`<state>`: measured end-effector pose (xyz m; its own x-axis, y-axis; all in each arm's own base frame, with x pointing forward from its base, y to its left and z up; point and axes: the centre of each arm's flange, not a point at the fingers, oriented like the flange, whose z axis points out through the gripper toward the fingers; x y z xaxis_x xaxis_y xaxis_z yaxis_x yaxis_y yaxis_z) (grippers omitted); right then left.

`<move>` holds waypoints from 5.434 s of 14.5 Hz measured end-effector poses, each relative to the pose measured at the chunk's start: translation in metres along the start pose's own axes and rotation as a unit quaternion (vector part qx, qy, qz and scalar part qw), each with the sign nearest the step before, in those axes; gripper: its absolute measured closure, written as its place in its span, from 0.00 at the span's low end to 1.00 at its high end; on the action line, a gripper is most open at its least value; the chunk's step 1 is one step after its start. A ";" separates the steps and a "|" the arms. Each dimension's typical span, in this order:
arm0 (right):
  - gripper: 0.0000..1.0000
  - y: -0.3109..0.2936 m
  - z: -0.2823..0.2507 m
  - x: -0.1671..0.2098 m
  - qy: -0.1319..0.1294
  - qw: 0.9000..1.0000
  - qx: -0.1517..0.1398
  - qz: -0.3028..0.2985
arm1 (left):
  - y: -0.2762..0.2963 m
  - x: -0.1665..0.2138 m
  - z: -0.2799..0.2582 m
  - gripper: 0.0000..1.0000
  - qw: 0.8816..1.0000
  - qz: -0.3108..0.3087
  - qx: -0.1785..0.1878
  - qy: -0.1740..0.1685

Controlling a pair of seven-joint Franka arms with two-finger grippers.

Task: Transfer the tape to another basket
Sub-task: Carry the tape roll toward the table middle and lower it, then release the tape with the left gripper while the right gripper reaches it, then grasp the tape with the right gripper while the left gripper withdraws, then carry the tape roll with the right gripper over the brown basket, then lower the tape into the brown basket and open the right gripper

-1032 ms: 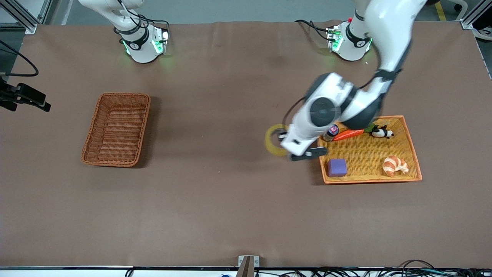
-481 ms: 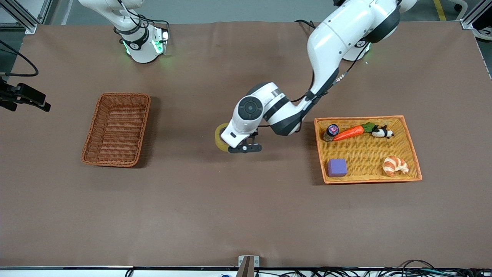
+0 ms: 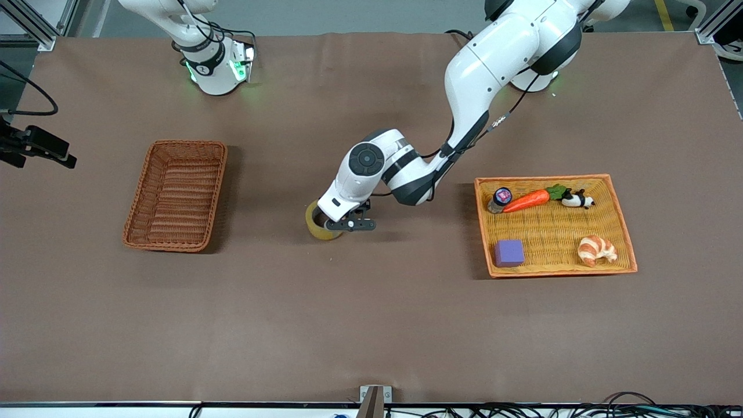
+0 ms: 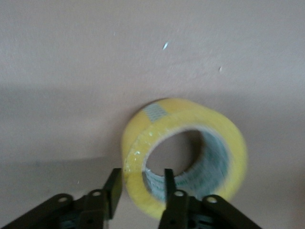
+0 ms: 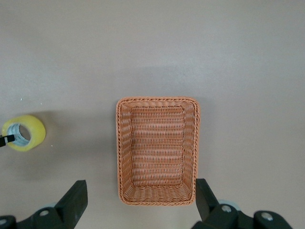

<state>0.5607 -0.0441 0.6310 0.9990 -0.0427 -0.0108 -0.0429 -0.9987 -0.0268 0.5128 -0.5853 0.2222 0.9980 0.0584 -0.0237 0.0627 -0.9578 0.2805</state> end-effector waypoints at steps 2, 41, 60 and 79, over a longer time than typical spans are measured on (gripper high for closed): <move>0.00 0.000 0.000 0.000 0.001 1.000 0.000 0.000 | -0.002 0.020 -0.031 0.28 1.000 -0.015 -0.010 0.011; 0.57 -0.381 0.460 -0.041 0.000 0.997 -0.022 -0.075 | -0.357 0.048 -0.501 0.00 0.990 0.026 0.123 0.065; 0.78 -0.019 0.293 -0.003 -0.065 0.995 -0.001 -0.079 | -0.378 0.054 -0.519 0.00 0.989 0.060 0.127 0.039; 0.74 0.049 0.424 -0.084 -0.029 0.992 -0.014 -0.120 | -0.383 0.052 -0.513 0.00 0.989 0.062 0.131 0.010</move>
<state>0.4706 -0.0776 0.2067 0.9783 0.1967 -0.0646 0.1966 -0.9805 -0.0073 0.5438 -0.0711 0.6057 0.9980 -0.0606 0.0158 -0.0610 -0.9979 0.0218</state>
